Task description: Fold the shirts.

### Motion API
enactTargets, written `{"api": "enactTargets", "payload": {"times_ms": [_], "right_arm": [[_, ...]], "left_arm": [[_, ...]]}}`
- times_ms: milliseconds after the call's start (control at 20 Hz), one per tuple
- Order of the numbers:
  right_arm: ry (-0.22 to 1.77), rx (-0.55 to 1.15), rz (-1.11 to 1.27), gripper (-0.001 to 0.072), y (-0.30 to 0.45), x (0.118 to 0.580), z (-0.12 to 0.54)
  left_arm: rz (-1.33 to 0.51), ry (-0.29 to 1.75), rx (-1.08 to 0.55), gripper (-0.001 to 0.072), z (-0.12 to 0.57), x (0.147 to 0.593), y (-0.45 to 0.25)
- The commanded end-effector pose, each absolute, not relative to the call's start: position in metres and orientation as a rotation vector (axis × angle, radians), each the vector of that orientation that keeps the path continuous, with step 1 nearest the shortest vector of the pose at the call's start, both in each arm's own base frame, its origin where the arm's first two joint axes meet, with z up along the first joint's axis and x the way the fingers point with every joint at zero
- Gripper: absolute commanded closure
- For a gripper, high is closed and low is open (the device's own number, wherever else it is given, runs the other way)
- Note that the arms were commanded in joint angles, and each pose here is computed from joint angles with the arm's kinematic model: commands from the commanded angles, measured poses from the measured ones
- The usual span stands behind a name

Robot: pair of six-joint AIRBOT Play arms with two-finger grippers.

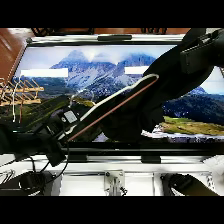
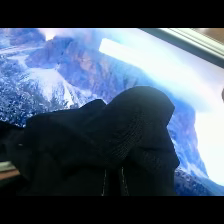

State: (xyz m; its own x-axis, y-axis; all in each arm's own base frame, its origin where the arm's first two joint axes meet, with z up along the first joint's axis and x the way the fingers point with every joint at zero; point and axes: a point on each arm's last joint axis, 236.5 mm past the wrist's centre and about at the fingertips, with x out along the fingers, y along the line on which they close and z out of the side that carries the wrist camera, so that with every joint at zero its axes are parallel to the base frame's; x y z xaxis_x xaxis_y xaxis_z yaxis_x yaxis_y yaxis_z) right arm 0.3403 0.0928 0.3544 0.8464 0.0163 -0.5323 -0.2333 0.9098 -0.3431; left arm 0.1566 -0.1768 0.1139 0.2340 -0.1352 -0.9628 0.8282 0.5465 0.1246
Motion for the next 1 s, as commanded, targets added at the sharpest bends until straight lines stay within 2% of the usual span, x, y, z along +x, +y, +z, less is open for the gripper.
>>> {"api": "enactTargets", "payload": {"times_ms": [0, 150, 300, 500, 600, 800, 950], "right_arm": [[0.551, -0.392, 0.148, 0.0615, 0.097, 0.339, 0.354], [0.562, -0.34, 0.185, 0.0615, 0.108, 0.336, 0.351], [0.586, -0.281, 0.324, 0.0615, 0.14, 0.325, 0.344], [0.564, -0.165, 0.546, 0.0615, 0.195, 0.309, 0.35], [0.579, -0.107, 0.609, 0.0615, 0.213, 0.303, 0.35], [0.684, -0.051, 0.662, 0.0616, 0.23, 0.294, 0.331], [0.826, -0.094, 0.648, 0.0615, 0.227, 0.29, 0.298]], "left_arm": [[-0.823, 1.147, 0.701, 0.0659, 0.094, 0.153, -0.201], [-0.807, 1.127, 0.674, 0.066, 0.08, 0.165, -0.211], [-0.756, 1.089, 0.551, 0.066, 0.072, 0.19, -0.237], [-0.903, 1.098, 0.616, 0.066, 0.049, 0.19, -0.274], [-0.914, 1.124, 0.633, 0.066, 0.034, 0.195, -0.284], [-0.917, 1.051, 0.592, 0.066, 0.035, 0.218, -0.311], [-0.922, 0.983, 0.575, 0.0661, 0.048, 0.234, -0.32]]}}
